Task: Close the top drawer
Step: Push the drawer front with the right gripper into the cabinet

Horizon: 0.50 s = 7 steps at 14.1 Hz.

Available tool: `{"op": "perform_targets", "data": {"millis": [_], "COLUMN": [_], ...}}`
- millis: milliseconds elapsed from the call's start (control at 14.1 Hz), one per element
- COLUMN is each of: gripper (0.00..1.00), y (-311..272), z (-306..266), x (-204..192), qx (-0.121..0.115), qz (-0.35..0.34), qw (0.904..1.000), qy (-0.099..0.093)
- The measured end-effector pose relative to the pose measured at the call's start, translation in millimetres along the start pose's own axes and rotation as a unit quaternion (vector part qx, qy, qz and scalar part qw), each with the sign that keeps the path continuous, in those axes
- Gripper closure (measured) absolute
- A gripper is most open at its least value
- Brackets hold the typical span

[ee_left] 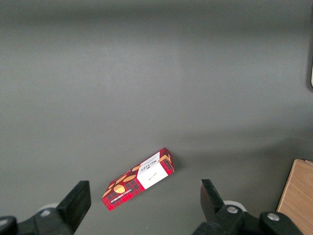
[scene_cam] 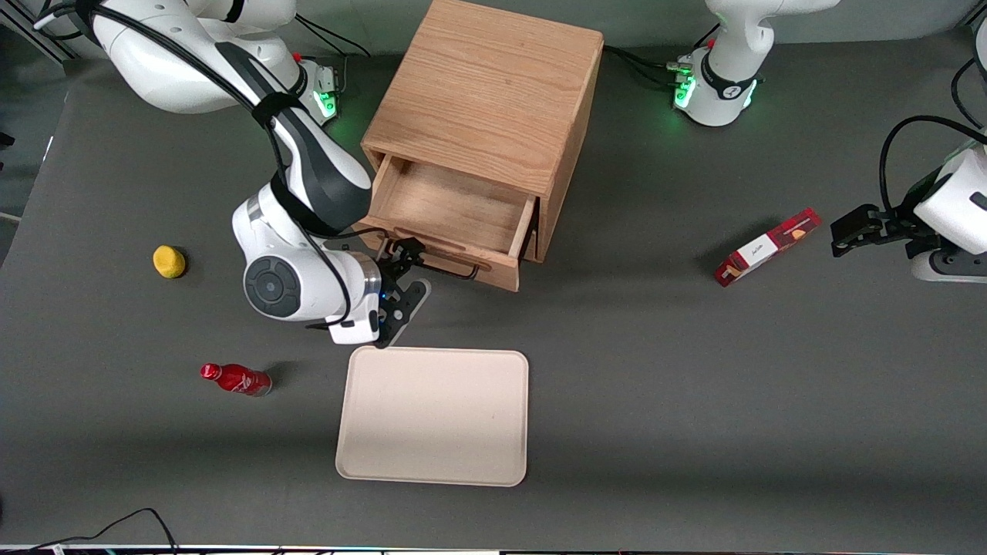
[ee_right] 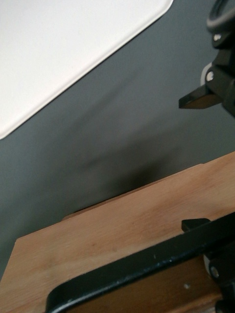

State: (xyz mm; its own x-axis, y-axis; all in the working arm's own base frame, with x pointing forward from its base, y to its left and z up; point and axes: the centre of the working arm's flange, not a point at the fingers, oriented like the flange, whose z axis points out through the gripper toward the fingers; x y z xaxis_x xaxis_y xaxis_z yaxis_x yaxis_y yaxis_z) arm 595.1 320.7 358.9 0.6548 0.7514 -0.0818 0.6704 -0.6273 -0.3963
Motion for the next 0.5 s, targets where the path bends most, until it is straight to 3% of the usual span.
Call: {"op": "perform_targets", "data": {"millis": [497], "gripper": [0.0], "y": [-34.0], "z": [15.5], "x": [-7.6], "qx": [-0.002], "qz": [0.001], "qw": [0.9999], "qy": [-0.016]}}
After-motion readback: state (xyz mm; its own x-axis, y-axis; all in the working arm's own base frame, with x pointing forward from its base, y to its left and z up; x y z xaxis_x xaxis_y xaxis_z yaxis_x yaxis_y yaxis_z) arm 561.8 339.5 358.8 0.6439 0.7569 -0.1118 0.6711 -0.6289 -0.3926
